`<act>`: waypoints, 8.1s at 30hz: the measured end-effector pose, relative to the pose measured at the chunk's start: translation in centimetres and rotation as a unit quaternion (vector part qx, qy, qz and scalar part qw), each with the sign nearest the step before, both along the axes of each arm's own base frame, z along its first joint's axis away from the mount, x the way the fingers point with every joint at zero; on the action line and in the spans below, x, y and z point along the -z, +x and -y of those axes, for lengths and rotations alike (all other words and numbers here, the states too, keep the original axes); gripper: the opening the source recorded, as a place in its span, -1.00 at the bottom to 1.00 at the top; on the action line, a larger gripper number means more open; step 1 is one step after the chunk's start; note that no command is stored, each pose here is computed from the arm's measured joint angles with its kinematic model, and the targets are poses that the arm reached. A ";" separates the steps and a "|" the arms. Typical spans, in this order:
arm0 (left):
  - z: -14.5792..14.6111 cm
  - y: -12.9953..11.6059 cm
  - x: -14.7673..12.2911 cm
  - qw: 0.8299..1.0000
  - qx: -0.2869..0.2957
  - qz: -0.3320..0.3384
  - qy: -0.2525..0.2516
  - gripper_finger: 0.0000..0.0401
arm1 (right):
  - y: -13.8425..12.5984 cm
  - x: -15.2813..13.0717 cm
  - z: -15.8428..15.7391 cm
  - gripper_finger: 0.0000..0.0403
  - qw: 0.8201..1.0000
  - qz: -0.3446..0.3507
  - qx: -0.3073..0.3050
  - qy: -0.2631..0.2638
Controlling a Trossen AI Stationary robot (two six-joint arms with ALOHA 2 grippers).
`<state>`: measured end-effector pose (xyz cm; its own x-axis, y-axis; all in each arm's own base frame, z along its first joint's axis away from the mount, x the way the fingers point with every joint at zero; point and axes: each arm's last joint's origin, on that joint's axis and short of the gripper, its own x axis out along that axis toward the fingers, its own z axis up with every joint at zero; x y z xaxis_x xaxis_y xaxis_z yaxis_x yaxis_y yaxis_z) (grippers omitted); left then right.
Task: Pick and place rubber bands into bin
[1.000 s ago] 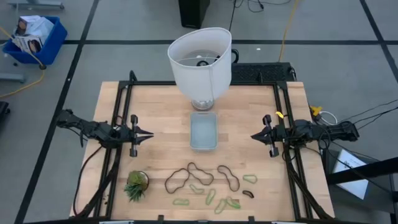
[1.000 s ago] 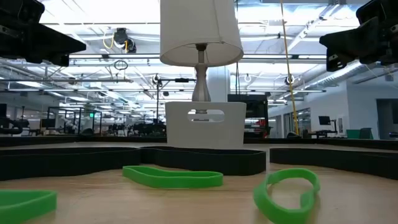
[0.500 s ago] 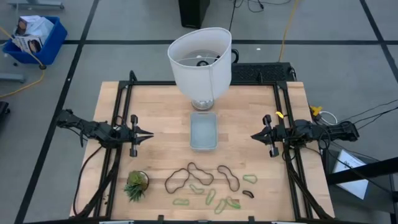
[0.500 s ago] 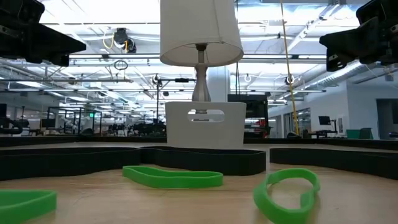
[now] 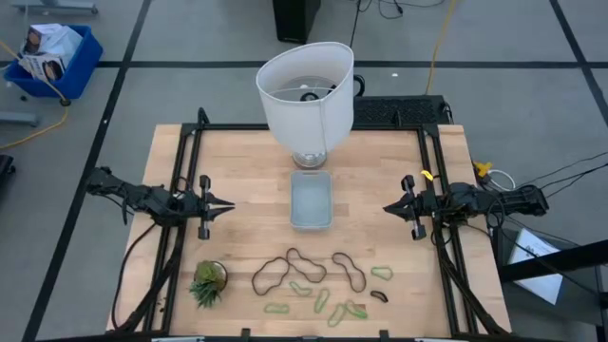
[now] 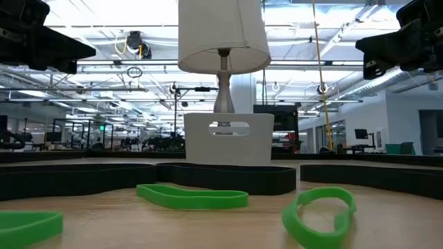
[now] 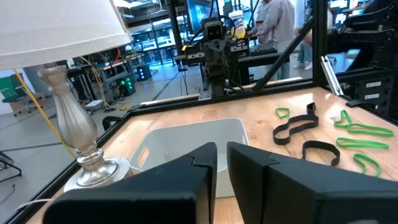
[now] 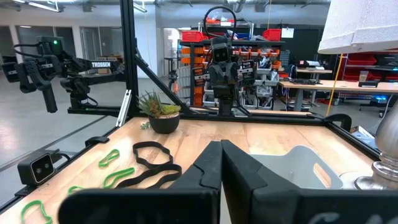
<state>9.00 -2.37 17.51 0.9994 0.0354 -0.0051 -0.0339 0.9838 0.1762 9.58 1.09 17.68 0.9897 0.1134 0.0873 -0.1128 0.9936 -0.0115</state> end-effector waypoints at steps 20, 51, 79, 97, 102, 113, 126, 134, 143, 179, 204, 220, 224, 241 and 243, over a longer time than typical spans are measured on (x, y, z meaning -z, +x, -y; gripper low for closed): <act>0.0 0.0 0.0 1.000 0.000 0.000 0.000 -0.77 | 0.0 0.0 0.0 -1.00 1.000 0.000 0.000 0.000; 0.0 0.0 0.0 1.000 0.000 0.000 0.000 -0.77 | 0.0 0.0 0.0 -1.00 1.000 0.000 0.000 0.000; 0.0 0.0 0.0 1.000 0.000 0.001 0.000 -0.77 | 0.0 0.0 0.0 -1.00 1.000 0.000 0.000 0.000; 0.0 0.0 -0.4 0.998 0.002 0.023 -0.066 -0.77 | 0.0 -0.1 0.0 -1.00 1.000 0.003 0.000 0.000; 0.0 0.0 -0.5 0.992 0.003 0.029 -0.121 -0.77 | 0.0 -0.1 0.0 -1.00 1.000 0.003 0.000 0.000; 0.3 0.7 -0.3 0.990 0.003 0.012 -0.139 -0.82 | 0.0 -0.1 0.0 -1.00 0.999 0.009 0.007 -0.050; 2.5 5.9 -3.8 0.989 -0.007 -0.124 -0.080 -0.99 | 0.0 -0.1 0.0 -1.00 0.994 0.016 0.013 -0.109; 5.4 12.5 -5.1 0.979 -0.025 -0.197 -0.051 -0.96 | 0.0 -0.1 0.0 -1.00 0.989 0.020 0.016 -0.147; 9.5 18.2 -4.9 0.971 0.010 -0.239 -0.023 -0.96 | 0.0 -0.1 0.0 -1.00 0.989 0.023 0.016 -0.147; 13.2 24.3 3.0 0.938 0.056 -0.331 0.083 -0.31 | -0.1 -1.1 0.2 -1.00 0.995 0.061 0.040 -0.075; 9.2 25.6 4.2 0.909 0.083 -0.407 0.028 0.09 | -0.1 -1.1 0.2 -1.00 0.993 0.066 0.042 -0.085; 9.4 26.0 6.6 0.896 0.111 -0.430 0.012 -0.32 | -0.1 -1.1 0.2 -1.00 0.993 0.065 0.044 -0.085; 10.1 25.7 6.6 0.892 0.135 -0.430 0.029 -0.84 | -0.1 -1.1 0.2 -1.00 0.993 0.065 0.044 -0.085; 11.8 24.8 -2.1 0.930 0.061 -0.327 0.157 -0.98 | -0.1 -1.1 0.2 -1.00 0.993 0.063 0.043 -0.086; 11.7 24.1 -3.9 0.938 0.051 -0.303 0.162 -0.99 | -0.1 -1.1 0.2 -1.00 0.993 0.064 0.043 -0.085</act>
